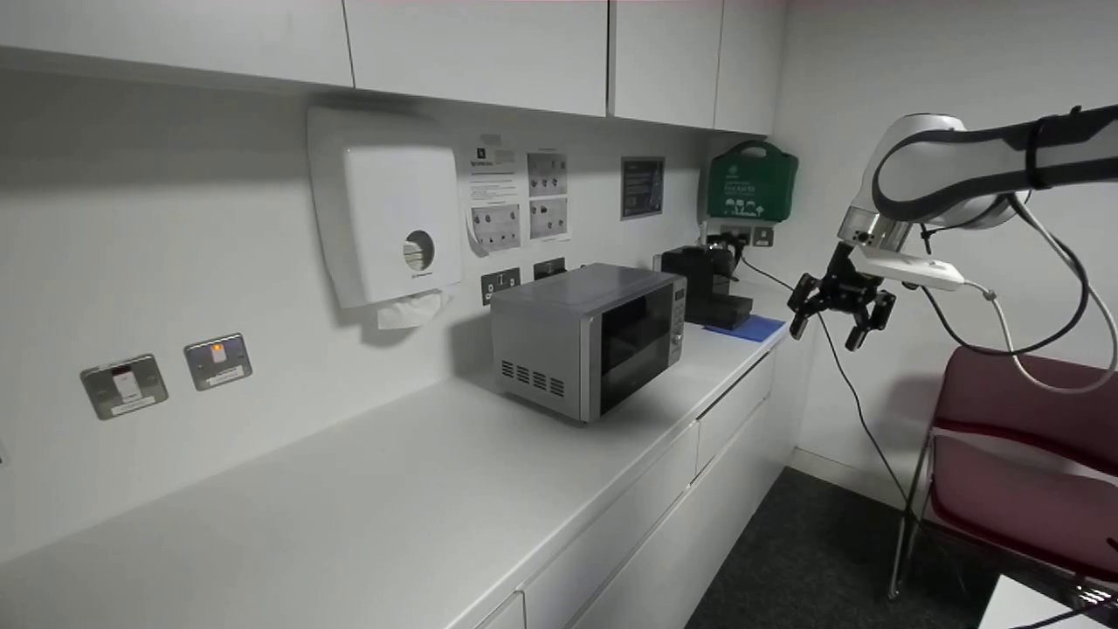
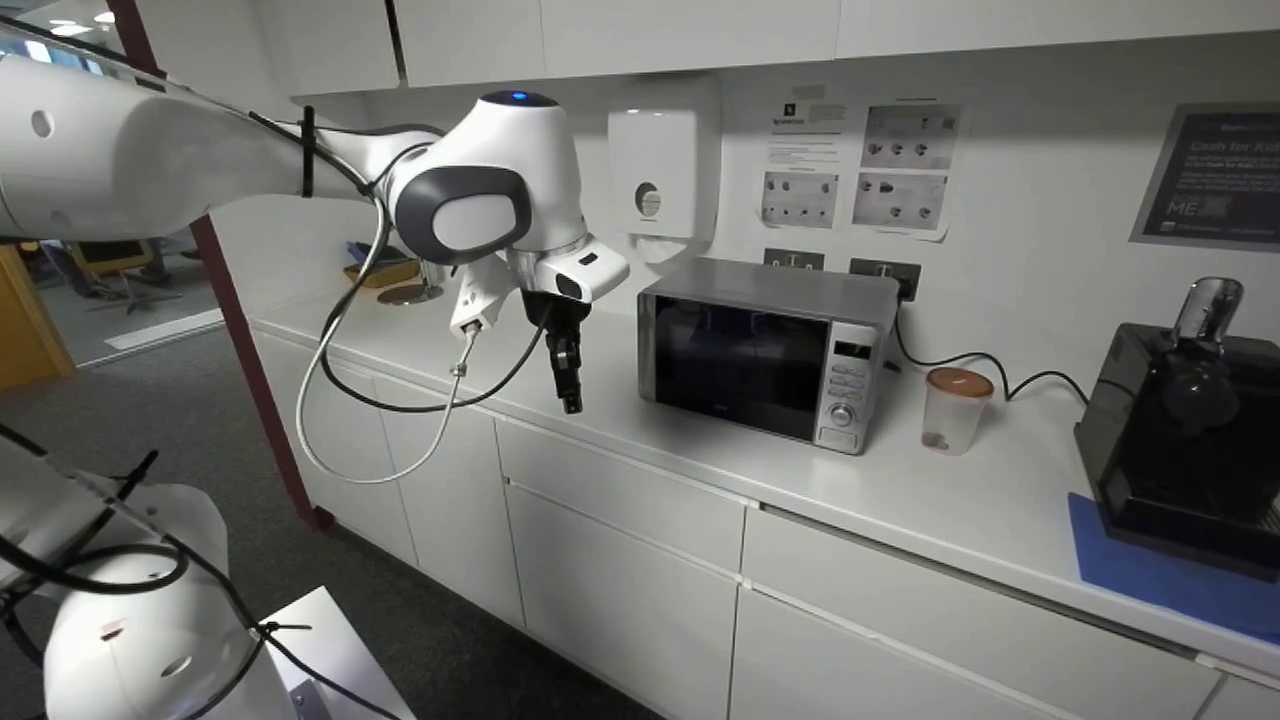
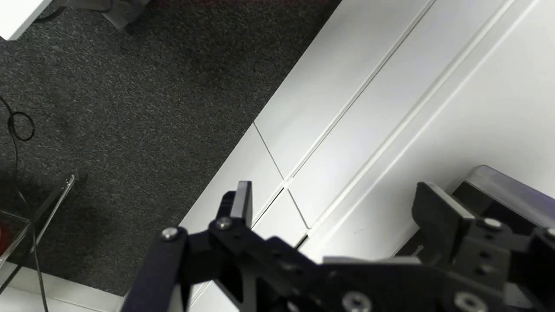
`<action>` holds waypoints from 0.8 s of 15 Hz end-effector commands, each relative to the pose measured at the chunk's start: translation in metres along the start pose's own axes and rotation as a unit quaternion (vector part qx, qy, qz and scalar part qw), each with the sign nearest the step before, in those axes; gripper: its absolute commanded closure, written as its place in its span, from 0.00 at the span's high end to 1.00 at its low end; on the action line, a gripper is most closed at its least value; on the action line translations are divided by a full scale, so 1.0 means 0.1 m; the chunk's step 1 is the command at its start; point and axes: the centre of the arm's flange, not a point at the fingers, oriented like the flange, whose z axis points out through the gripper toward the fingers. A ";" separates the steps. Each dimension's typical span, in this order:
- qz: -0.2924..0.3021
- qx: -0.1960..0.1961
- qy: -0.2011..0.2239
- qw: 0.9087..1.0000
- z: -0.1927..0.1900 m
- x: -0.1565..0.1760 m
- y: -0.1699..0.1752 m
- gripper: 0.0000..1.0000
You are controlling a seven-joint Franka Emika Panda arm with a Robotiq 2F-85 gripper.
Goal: Press a button on the microwave
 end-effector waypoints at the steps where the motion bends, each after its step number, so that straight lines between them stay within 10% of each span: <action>1: 0.000 0.000 0.000 1.000 0.00 0.00 0.00 1.00; 6: 0.043 0.051 0.098 0.993 0.13 0.34 -0.05 1.00; 12: 0.144 0.110 0.226 0.957 0.30 1.36 0.39 1.00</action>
